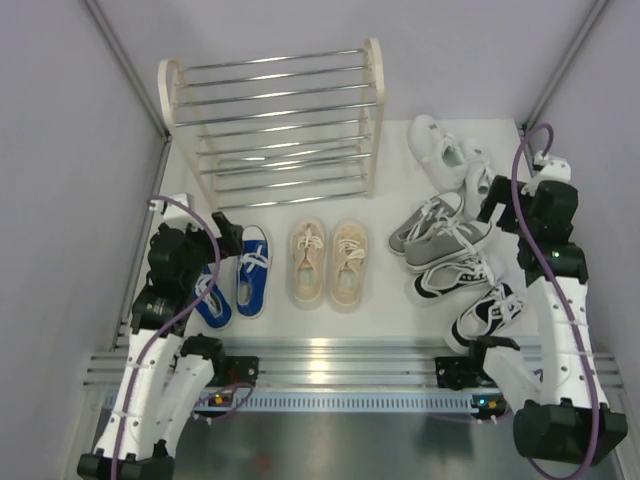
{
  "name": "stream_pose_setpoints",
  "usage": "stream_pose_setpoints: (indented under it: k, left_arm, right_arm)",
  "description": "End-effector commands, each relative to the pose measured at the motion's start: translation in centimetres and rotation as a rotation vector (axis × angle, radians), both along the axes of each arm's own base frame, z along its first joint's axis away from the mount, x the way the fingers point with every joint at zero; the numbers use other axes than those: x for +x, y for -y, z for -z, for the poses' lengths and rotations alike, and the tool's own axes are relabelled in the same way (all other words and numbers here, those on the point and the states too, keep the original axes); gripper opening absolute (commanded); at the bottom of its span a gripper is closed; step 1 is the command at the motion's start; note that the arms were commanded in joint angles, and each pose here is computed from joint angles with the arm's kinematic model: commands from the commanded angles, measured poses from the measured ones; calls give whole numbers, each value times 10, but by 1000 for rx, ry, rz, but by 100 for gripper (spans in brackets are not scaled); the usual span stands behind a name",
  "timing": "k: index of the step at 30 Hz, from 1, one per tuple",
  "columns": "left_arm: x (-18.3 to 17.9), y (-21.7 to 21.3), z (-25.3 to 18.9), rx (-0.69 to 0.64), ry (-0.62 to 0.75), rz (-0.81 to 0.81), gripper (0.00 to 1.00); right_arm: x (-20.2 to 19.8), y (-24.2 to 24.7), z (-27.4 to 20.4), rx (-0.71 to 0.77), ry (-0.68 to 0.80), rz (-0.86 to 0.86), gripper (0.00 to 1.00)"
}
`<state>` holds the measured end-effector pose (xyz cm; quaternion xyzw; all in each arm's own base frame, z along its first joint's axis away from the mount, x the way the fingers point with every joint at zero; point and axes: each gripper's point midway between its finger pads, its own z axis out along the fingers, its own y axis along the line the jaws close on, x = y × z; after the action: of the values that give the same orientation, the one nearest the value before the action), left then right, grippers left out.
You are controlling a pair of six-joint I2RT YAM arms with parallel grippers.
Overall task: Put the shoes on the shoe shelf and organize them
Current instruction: Pick up the shoe at the center of the board.
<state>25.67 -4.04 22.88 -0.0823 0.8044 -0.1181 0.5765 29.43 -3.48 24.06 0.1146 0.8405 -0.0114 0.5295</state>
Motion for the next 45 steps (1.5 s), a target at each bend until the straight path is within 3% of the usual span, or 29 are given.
stream_pose_setpoints:
  k: [1, 3, 8, 14, 22, 26, 33, 45]
  left_arm:
    - [-2, 13, -17, -113, 26, 19, 98]
    - [-11, 22, -24, -198, 16, 36, 98]
    - [-34, 35, 6, -375, -196, -8, 98]
    - [-51, 44, 60, -401, -453, -21, 98]
    - [-59, 41, 81, -404, -533, -67, 91]
    - [-78, 41, 106, -411, -630, -97, 92]
    - [-89, 40, 108, -422, -657, -114, 88]
    - [-74, 45, 110, -226, -698, -122, 77]
  right_arm:
    - [1, -19, -30, -25, 63, -141, 99]
    - [-7, -48, -30, -67, 69, -368, 100]
    - [-52, -118, -16, -142, 133, -937, 99]
    - [-86, -151, 11, -140, 163, -1228, 99]
    - [-93, -159, 48, -79, 159, -1284, 99]
    - [-90, -156, 46, -105, 158, -1276, 100]
    - [-91, -155, 45, -114, 157, -1277, 99]
    - [-92, -156, 47, -113, 148, -1287, 99]
